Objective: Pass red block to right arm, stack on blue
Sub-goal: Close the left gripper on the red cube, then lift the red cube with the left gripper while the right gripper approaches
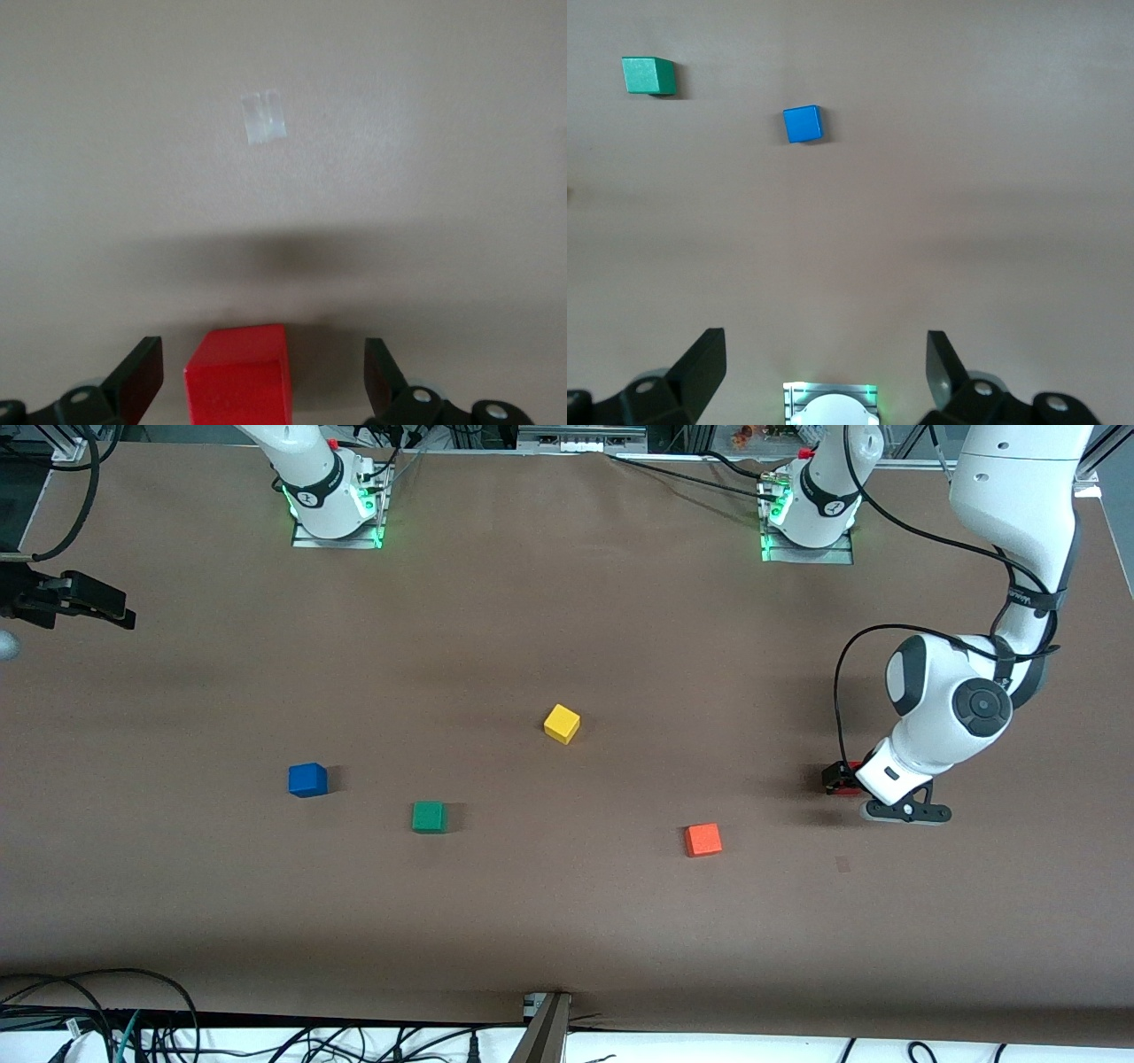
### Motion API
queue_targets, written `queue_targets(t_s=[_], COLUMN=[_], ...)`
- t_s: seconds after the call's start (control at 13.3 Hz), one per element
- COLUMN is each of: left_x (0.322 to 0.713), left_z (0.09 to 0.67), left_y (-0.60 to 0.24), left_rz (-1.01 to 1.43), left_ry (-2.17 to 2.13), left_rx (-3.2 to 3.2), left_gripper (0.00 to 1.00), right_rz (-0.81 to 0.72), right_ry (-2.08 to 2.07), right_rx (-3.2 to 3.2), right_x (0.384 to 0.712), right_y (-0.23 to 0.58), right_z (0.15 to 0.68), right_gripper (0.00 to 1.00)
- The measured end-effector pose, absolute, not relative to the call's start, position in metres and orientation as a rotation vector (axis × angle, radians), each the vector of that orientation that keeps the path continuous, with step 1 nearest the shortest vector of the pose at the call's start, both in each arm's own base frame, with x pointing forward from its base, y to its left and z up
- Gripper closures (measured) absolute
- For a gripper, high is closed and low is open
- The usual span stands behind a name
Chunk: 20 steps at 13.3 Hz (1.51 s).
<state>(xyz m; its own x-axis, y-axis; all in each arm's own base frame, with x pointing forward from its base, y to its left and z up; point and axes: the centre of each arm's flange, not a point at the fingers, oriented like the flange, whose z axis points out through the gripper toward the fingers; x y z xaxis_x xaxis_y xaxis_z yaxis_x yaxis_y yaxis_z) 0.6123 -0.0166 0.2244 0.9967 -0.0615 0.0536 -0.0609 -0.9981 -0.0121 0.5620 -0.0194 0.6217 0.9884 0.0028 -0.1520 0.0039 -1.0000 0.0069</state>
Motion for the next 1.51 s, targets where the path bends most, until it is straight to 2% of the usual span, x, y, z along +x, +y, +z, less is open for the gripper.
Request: queue_targets(t_s=[1.06, 1.13, 1.36, 1.43, 1.51], left_x=[0.591, 0.591, 0.591, 0.591, 0.591], left_z=[0.179, 0.177, 0.177, 0.177, 0.177], left_y=[-0.001, -0.001, -0.002, -0.002, -0.002], left_rz=[-0.019, -0.015, -0.014, -0.012, -0.011], left_ry=[0.08, 0.08, 0.081, 0.082, 0.082], left_rx=[-3.127, -3.127, -3.127, -3.127, -3.127], left_gripper=[0.01, 0.06, 0.38, 0.44, 0.44], right_rz=[-0.241, -0.242, -0.243, -0.244, -0.245], right_ry=[0.005, 0.005, 0.006, 0.006, 0.006], right_rx=[3.125, 3.125, 3.125, 3.125, 3.125], right_x=[0.562, 0.562, 0.563, 0.563, 0.563], right_y=[-0.019, -0.019, -0.019, -0.019, -0.019], right_z=[0.621, 0.621, 0.62, 0.62, 0.62], right_gripper=[0.0, 0.0, 0.0, 0.0, 0.0])
